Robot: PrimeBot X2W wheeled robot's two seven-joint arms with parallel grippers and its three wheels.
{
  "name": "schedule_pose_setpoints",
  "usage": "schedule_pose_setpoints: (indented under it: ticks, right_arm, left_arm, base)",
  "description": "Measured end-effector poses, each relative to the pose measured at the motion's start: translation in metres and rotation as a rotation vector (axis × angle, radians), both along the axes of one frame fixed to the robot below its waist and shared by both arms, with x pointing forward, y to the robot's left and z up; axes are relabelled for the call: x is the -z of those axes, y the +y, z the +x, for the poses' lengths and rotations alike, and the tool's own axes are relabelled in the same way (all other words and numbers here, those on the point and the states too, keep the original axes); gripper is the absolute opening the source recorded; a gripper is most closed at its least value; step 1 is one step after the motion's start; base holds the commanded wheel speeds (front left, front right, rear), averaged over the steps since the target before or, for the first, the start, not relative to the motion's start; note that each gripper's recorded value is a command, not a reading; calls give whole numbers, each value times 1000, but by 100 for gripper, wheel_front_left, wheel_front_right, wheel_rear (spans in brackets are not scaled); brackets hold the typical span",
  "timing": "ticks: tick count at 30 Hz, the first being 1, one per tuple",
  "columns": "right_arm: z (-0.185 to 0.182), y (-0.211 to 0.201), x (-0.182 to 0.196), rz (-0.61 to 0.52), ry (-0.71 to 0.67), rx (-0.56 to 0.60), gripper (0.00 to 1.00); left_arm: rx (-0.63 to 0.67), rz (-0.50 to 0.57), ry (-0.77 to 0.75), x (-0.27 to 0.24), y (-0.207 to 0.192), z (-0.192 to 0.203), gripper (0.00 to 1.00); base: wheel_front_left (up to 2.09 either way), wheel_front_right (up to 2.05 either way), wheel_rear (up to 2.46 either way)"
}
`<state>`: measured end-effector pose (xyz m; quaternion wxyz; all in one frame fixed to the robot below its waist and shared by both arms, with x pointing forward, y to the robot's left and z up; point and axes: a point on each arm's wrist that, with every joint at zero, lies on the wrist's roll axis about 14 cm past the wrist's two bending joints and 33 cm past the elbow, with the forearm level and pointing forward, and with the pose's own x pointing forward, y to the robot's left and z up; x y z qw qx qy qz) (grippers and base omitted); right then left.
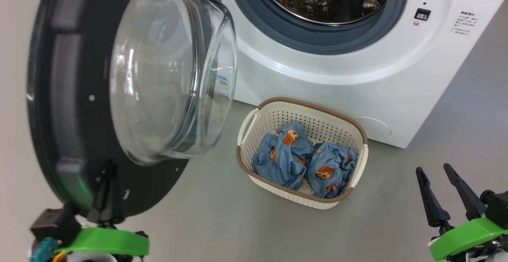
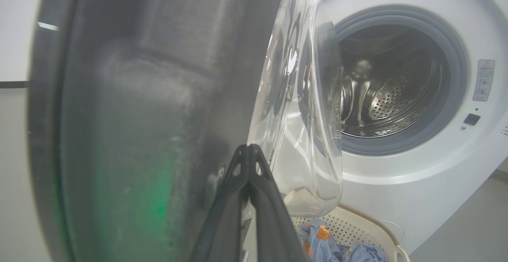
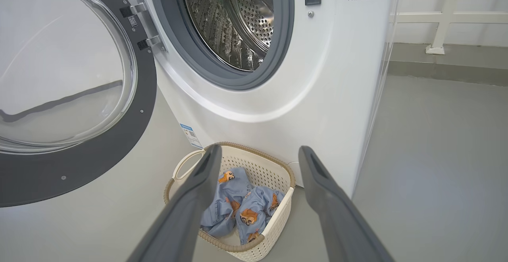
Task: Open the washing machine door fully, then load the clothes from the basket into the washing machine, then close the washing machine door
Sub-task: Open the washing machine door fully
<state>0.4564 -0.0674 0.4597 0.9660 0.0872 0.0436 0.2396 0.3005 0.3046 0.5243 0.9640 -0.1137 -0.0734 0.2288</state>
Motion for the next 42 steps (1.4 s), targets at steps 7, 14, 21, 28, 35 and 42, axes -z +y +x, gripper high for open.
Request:
schedule_pose_setpoints:
  ticks: [7, 14, 21, 28, 35, 42]
  right_arm:
    - [5, -1, -2, 5, -10, 5, 100]
    - [7, -2, 6, -1, 7, 5, 100]
    - [12, -5, 11, -7, 15, 7, 100]
    - [16, -8, 14, -12, 16, 9, 100]
    - [20, -8, 18, -10, 20, 10, 100]
    - [26, -14, 25, -18, 28, 17, 100]
  left_arm:
    - [-65, 24, 5, -3, 25, -3, 0]
    - [-138, 62, 21, -6, 56, -1, 0]
    - [-187, 105, 39, -12, 85, 7, 0]
    - [-239, 122, 63, -12, 109, 12, 0]
    - [-287, 134, 93, -11, 135, 14, 0]
    - [-318, 147, 142, -7, 159, 22, 0]
  base:
    - [0, 0, 0]
    - [0, 0, 0]
    - [0, 0, 0]
    - [0, 0, 0]
    - [0, 0, 0]
    - [0, 0, 0]
